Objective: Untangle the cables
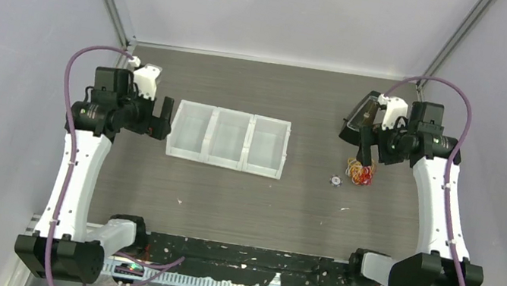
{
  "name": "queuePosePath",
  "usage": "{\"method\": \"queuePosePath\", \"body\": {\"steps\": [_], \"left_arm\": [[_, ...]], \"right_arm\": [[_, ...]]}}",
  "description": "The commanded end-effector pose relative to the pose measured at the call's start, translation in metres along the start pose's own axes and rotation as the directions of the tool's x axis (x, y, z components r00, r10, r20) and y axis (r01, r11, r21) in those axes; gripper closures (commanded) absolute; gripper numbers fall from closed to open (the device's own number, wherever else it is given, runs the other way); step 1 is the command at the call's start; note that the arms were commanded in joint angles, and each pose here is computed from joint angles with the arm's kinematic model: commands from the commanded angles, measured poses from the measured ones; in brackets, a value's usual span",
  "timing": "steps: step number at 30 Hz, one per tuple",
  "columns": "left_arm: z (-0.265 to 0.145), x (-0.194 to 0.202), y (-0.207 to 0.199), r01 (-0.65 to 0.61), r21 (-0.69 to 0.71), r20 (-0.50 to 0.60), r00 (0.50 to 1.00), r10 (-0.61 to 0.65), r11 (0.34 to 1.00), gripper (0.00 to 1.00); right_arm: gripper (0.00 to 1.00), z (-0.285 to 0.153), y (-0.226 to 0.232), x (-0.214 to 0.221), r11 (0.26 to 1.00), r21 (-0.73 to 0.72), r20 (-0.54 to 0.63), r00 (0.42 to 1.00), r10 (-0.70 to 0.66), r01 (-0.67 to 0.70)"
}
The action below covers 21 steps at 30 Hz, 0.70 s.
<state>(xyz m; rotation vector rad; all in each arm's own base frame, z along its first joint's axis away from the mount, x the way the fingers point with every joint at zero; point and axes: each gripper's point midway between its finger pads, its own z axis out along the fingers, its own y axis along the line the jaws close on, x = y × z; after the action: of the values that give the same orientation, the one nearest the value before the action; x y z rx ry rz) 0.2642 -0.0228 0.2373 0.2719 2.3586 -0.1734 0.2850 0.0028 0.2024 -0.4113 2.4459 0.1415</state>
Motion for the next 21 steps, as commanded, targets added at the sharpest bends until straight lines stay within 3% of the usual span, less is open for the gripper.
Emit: {"method": "queuePosePath", "body": {"steps": [1,10,16,19,21], "left_arm": [[-0.015,-0.028,-0.010,-0.050,0.030,0.109,0.993,0.046,0.998,0.01],[-0.027,-0.041,-0.002,-0.172,-0.053,0.204,0.962,0.180,0.984,0.01],[-0.026,-0.050,-0.024,-0.216,0.051,0.303,0.934,0.190,0.975,0.01],[-0.028,-0.060,-0.029,-0.232,0.058,0.370,0.908,0.195,0.971,0.01],[-0.033,-0.068,-0.031,-0.275,0.038,0.435,0.870,0.232,0.961,0.01]], "right_arm": [[0.05,0.007,-0.011,0.001,0.998,-0.003,-0.056,0.997,-0.061,0.061],[0.05,0.069,-0.056,0.028,0.993,0.014,-0.250,0.962,-0.110,0.117],[0.01,0.115,-0.074,0.031,0.993,0.007,-0.300,0.948,-0.109,0.116],[0.12,0.137,-0.078,0.033,0.994,-0.007,-0.316,0.943,-0.104,0.107],[0.24,0.143,-0.074,0.036,0.995,-0.032,-0.331,0.938,-0.102,0.097]]}}
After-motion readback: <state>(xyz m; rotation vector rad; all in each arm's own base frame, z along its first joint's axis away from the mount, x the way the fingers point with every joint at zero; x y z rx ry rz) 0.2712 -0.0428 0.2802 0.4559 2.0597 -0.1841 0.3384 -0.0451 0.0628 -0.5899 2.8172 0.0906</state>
